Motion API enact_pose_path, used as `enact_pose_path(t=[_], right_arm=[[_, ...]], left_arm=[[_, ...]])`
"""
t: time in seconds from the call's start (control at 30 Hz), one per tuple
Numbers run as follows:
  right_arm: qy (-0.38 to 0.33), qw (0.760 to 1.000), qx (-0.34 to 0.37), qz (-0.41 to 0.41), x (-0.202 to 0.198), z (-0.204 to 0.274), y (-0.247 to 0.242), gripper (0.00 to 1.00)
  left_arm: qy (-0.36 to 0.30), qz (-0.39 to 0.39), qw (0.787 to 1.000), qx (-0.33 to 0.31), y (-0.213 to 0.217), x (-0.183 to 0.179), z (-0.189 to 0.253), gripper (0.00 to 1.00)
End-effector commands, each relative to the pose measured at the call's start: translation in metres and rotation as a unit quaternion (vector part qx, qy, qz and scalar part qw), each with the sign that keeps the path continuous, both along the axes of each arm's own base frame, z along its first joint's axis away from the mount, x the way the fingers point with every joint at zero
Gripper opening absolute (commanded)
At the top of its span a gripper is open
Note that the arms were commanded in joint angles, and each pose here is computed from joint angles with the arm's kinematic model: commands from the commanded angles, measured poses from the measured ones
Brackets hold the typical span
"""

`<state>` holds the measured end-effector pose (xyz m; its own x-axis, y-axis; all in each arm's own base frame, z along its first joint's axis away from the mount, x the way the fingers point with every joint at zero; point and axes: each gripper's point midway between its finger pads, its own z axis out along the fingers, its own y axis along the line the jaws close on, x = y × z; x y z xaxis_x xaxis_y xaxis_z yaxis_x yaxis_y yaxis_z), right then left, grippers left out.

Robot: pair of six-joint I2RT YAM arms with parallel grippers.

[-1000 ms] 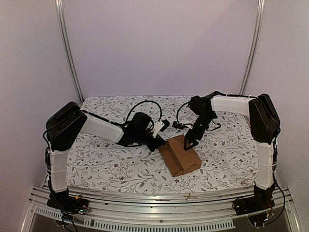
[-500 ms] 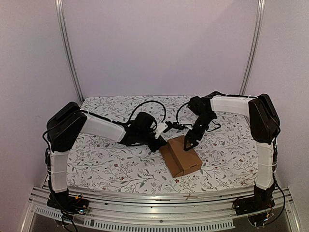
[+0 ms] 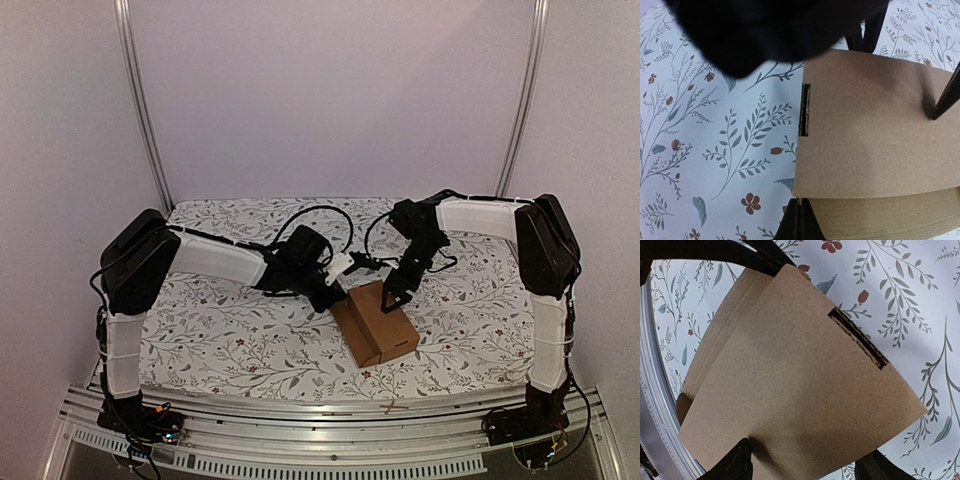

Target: Fold the paper box

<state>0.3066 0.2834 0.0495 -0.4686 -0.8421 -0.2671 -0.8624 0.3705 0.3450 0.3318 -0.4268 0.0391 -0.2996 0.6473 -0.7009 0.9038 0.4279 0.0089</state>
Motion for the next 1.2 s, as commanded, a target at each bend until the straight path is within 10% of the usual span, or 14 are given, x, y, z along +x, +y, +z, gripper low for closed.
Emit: enact_pose_path(t=[0.0,0.4,0.87,1.17], right_arm=[[-0.008,0.998,0.032,0.049,-0.015,-0.006,0.022,0.68],[0.001,0.995,0.098,-0.011,-0.001,0.061,0.018,0.78],[0.058,0.992,0.049,-0.105,0.028,0.024,0.013,0.74],[0.086,0.99,0.04,-0.106,0.023,0.005,0.013,0.71]], left_arm=[[-0.026,-0.045,0.997,-0.054,-0.035,-0.017,0.033,0.04],[-0.026,0.046,0.989,-0.138,0.003,-0.023,0.074,0.4],[0.111,0.107,0.975,-0.161,0.036,-0.021,0.011,0.39],[0.122,0.11,0.977,-0.137,0.035,-0.016,-0.011,0.2]])
